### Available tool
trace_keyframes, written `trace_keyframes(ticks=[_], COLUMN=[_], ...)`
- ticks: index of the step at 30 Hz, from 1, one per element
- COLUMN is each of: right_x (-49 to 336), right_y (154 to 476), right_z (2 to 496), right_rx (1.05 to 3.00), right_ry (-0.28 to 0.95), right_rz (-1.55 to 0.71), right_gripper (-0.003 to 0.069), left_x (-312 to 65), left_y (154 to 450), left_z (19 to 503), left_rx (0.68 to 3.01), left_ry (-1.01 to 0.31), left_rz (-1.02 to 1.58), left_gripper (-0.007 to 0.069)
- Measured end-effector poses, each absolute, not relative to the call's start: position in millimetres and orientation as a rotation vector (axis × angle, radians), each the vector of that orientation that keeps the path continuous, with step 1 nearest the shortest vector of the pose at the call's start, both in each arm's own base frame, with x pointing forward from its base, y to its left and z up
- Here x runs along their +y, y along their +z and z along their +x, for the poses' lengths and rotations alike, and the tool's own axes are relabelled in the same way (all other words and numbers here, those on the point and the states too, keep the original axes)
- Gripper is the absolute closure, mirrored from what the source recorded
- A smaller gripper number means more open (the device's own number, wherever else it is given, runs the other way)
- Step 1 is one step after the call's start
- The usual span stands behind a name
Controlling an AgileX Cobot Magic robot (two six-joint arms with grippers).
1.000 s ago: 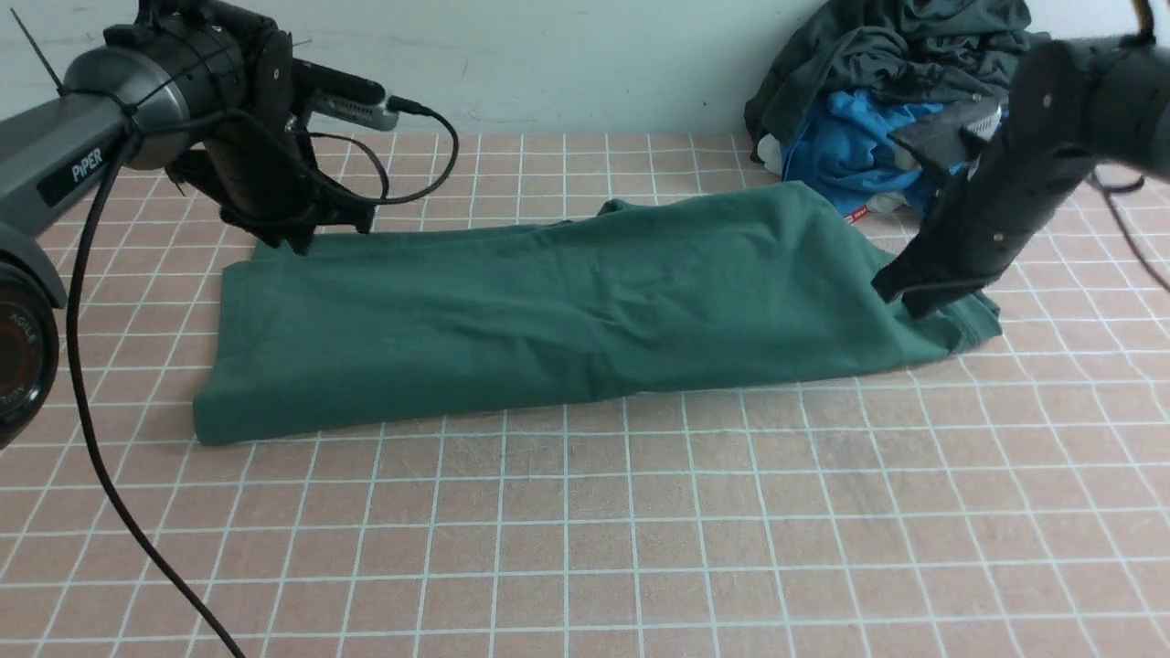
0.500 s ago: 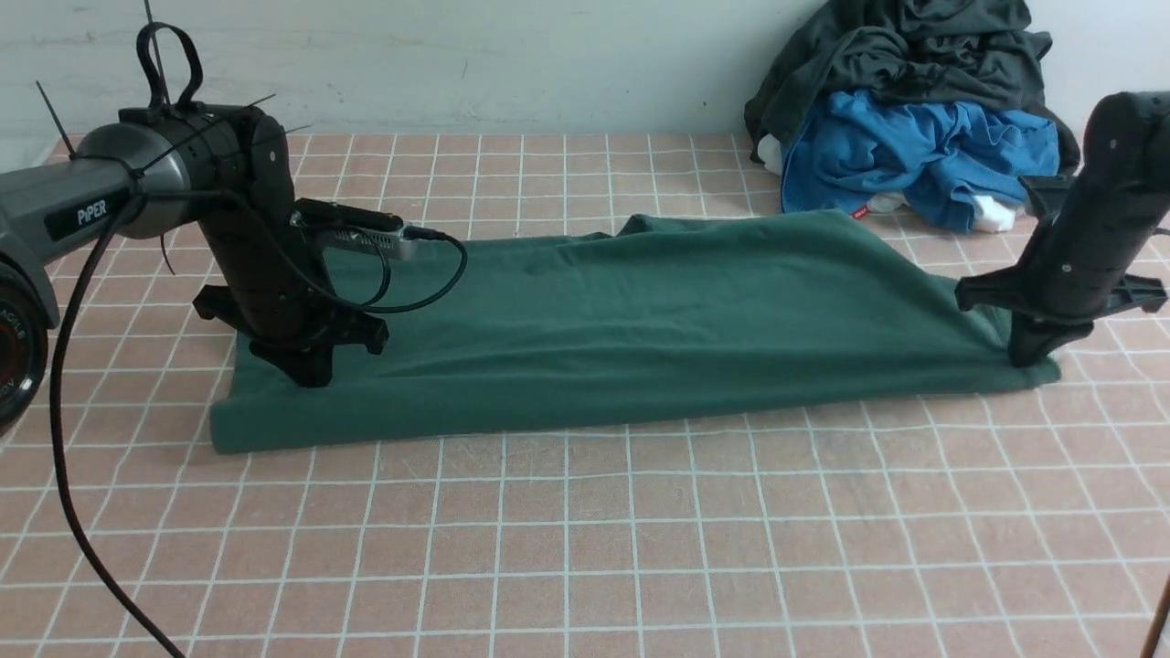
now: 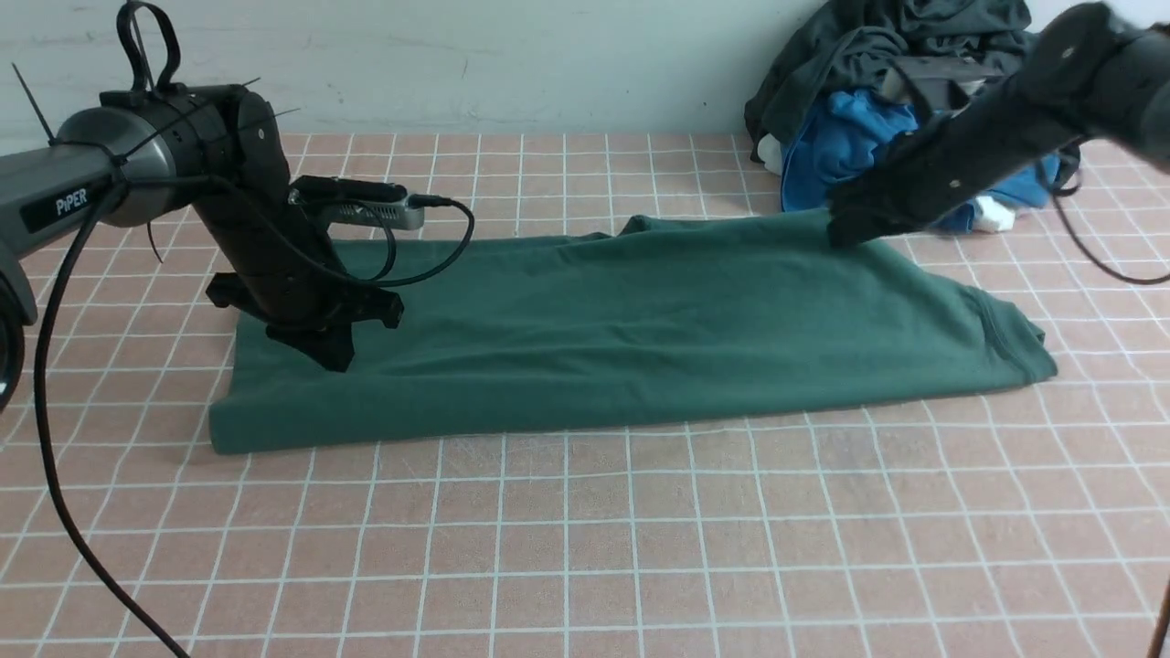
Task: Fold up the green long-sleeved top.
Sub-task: Use the right arm to clamp the right edge of the fabric
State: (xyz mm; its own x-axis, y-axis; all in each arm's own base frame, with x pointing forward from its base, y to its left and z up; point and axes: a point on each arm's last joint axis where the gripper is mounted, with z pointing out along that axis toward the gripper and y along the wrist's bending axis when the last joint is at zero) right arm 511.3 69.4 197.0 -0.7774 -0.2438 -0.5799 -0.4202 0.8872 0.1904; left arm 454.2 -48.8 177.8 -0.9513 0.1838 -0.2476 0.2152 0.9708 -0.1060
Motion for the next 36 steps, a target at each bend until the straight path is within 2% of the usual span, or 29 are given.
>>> trace_keyframes(ticks=[5, 7, 8, 11, 12, 14, 16, 17, 20, 22, 23, 24, 28, 30, 33, 36], right_x=[67, 59, 58, 46, 40, 33, 22, 20, -3, -20, -24, -32, -40, -37, -32, -31], right_y=[155, 154, 154, 176, 196, 219, 246, 252, 274, 259, 250, 232, 170, 155, 152, 151], right_z=[537, 546, 547, 551, 550, 544, 534, 532, 508, 498, 496, 495, 493, 494, 496, 497], right_rx=[2.354, 2.277, 2.271, 2.198, 2.187, 2.207, 2.251, 2.254, 2.440, 2.605, 2.660, 2.736, 2.936, 2.970, 2.963, 2.962], right_ry=[0.272, 0.202, 0.198, 0.126, 0.109, 0.098, 0.073, 0.073, -0.018, -0.084, -0.101, -0.112, -0.065, -0.014, 0.056, 0.080], right_rz=[-0.408, -0.314, -0.307, -0.266, -0.262, -0.260, -0.248, -0.235, -0.136, -0.025, 0.004, 0.055, 0.120, 0.124, 0.132, 0.072], right_gripper=[0.0646, 0.0641, 0.0638, 0.0610, 0.0582, 0.0548, 0.0482, 0.0474, 0.0321, 0.0225, 0.0201, 0.0160, 0.0081, 0.0073, 0.0077, 0.0143], left_x=[-58, -61, -61, -61, -59, -56, -52, -52, -46, -43, -42, -40, -38, -38, -36, -34], left_y=[196, 231, 235, 303, 342, 385, 422, 424, 461, 466, 466, 464, 440, 425, 394, 362], left_z=[454, 449, 448, 428, 410, 383, 353, 349, 290, 260, 253, 242, 212, 202, 190, 182], left_rx=[2.779, 2.656, 2.645, 2.455, 2.355, 2.251, 2.165, 2.161, 2.050, 1.998, 1.974, 1.939, 1.916, 1.949, 2.063, 2.213], left_ry=[-0.331, -0.355, -0.356, -0.321, -0.289, -0.242, -0.201, -0.193, -0.145, -0.133, -0.129, -0.131, -0.159, -0.169, -0.164, -0.136], left_rz=[0.335, 0.387, 0.393, 0.456, 0.485, 0.511, 0.520, 0.523, 0.519, 0.501, 0.487, 0.462, 0.411, 0.411, 0.449, 0.513], left_gripper=[0.0629, 0.0629, 0.0629, 0.0629, 0.0629, 0.0629, 0.0629, 0.0629, 0.0629, 0.0629, 0.0629, 0.0629, 0.0629, 0.0629, 0.0629, 0.0628])
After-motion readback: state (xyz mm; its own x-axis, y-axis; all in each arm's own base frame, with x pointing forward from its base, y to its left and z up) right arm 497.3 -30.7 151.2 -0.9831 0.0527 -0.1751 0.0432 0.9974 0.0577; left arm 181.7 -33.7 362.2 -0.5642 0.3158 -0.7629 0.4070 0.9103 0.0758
